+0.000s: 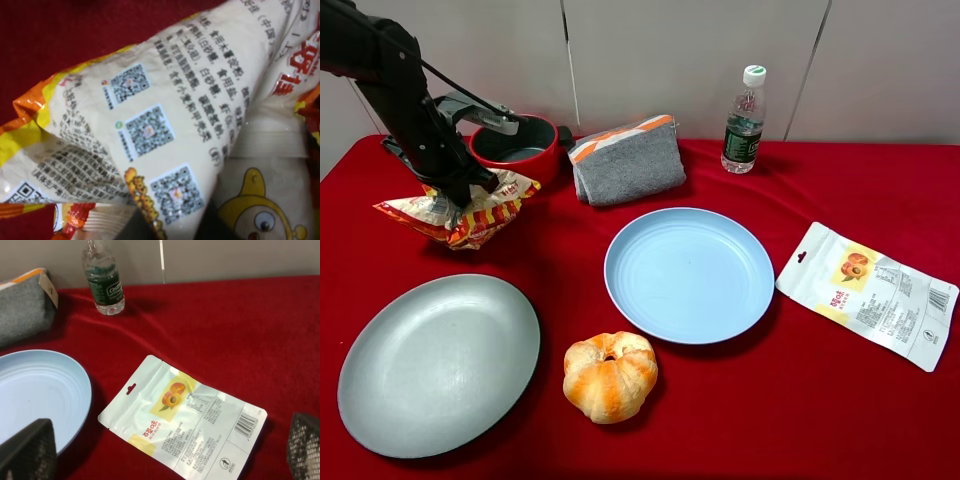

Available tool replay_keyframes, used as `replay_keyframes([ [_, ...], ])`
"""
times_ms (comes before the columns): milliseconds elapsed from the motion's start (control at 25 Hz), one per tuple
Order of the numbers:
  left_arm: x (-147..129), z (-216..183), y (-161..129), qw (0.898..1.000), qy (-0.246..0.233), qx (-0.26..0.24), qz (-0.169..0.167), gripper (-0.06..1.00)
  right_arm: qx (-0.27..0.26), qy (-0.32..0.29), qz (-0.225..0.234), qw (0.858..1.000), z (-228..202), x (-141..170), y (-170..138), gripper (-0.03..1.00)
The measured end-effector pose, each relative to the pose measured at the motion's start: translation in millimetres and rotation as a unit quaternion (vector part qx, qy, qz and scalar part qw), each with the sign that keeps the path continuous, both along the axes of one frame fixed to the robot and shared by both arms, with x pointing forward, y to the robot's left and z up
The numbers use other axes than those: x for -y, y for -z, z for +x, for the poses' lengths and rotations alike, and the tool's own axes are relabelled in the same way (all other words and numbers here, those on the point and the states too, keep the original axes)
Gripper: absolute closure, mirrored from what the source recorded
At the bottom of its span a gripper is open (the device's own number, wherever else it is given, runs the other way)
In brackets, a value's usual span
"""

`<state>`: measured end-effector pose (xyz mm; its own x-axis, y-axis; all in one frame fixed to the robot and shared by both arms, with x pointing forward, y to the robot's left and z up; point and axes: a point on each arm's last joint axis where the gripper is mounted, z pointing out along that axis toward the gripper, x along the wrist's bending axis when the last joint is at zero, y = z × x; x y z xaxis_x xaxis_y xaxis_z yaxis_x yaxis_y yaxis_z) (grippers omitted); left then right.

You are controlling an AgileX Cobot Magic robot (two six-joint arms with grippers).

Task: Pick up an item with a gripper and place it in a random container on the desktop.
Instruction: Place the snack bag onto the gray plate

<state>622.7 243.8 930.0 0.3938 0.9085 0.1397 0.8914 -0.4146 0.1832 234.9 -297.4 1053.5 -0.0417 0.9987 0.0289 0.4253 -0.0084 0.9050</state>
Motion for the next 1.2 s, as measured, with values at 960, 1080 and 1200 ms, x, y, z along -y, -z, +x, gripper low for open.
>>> replay_keyframes([
  [960,-8,-22,-66,0.999,0.001,0.029,0.018,0.94,0.000,0.000,0.000,1.000,0,0,0,0.28],
  [1080,-9,-27,-74,0.999,-0.001,0.029,0.019,0.94,0.000,0.000,0.000,1.000,0,0,0,0.28],
  [1200,-10,-32,-83,0.999,-0.007,0.028,0.019,0.94,0.000,0.000,0.000,1.000,0,0,0,0.28],
])
